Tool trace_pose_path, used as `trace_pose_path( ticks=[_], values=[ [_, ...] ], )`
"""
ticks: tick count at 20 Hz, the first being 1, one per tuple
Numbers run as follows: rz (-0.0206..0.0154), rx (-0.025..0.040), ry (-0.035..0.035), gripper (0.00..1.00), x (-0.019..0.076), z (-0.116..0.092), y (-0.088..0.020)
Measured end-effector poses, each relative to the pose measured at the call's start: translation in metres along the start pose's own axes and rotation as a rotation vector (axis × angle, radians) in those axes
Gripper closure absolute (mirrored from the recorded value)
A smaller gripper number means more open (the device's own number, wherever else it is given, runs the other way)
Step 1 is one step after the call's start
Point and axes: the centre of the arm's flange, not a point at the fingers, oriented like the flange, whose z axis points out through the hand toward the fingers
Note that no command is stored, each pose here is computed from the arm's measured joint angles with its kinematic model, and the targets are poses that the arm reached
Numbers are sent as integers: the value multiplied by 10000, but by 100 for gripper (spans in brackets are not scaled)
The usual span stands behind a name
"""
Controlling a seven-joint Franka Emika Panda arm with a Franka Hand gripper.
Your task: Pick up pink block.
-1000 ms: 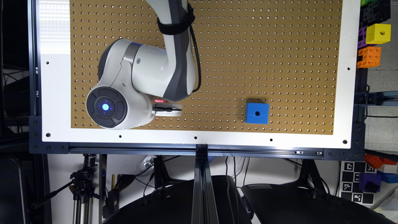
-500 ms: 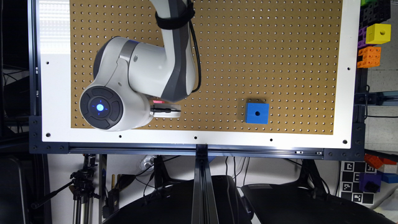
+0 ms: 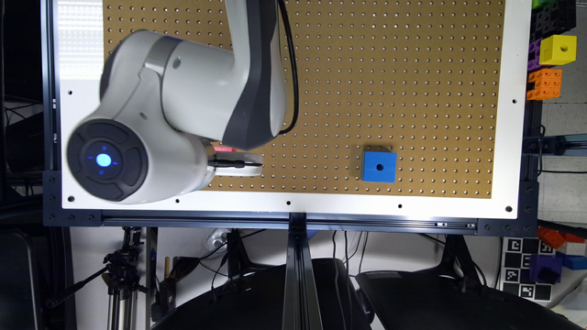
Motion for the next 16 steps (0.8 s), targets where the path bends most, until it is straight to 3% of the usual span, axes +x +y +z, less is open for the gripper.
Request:
trace_pose_path(
  ticks=[4, 16],
  values=[
    [-2, 0, 11, 100, -11, -171, 6],
    [-3, -1, 9, 100, -12, -175, 6]
  ],
)
